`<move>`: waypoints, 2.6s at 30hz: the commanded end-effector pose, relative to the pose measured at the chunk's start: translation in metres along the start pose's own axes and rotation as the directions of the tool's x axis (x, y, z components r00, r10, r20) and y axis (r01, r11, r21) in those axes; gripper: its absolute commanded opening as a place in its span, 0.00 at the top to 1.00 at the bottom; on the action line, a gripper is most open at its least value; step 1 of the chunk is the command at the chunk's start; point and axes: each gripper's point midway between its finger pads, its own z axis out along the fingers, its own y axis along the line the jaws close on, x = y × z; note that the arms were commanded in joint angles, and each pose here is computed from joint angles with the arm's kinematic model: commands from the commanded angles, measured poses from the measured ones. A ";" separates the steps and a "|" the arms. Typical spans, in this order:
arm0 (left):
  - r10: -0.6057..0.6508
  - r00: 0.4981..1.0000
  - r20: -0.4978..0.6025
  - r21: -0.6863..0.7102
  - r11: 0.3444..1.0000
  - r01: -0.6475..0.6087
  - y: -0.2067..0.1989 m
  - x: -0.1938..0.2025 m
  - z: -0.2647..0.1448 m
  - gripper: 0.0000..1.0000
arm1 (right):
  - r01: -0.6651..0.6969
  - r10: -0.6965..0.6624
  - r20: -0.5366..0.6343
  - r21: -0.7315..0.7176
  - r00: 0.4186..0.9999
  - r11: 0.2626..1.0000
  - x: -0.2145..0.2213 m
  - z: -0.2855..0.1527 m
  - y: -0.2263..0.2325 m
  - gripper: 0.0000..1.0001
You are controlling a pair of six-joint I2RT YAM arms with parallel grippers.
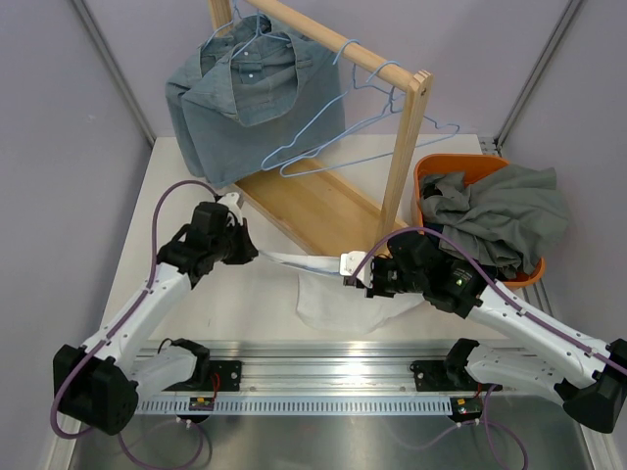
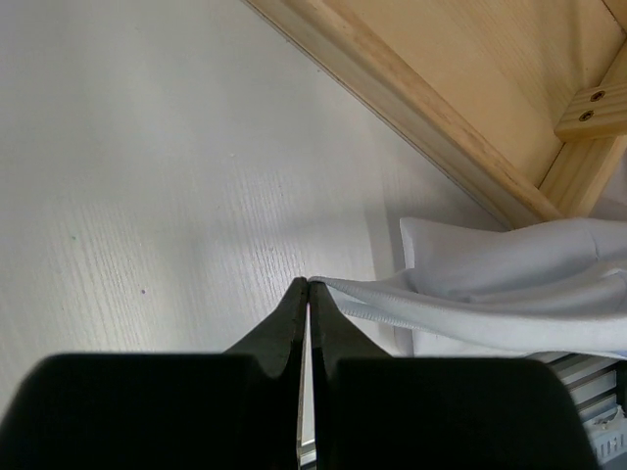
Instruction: Remove the skirt from the hanger
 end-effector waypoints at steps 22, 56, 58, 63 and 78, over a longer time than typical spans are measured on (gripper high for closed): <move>0.078 0.997 0.011 -0.195 0.978 -0.074 0.050 -0.006 0.033 1.00 | -0.102 0.102 0.007 -0.006 0.995 0.995 -0.028 -0.021 -0.009 1.00; 0.354 0.749 0.560 0.458 0.620 -0.636 -0.114 -0.022 -0.105 0.12 | -0.204 0.204 -0.015 -0.116 0.979 0.972 -0.054 0.016 -0.019 1.00; 0.371 0.743 0.557 0.490 0.575 -0.655 -0.126 -0.017 -0.106 0.12 | -0.146 0.146 -0.007 -0.110 0.989 0.983 -0.057 0.015 -0.026 1.00; 0.457 0.715 0.529 0.555 0.451 -0.699 -0.166 0.010 -0.097 0.13 | -0.052 0.052 -0.004 -0.141 0.999 0.989 -0.062 0.014 -0.029 1.00; 0.630 0.633 0.450 0.408 0.485 -0.773 -0.123 0.044 -0.055 0.16 | 0.046 -0.037 0.046 -0.226 0.998 0.973 -0.049 -0.027 -0.012 1.00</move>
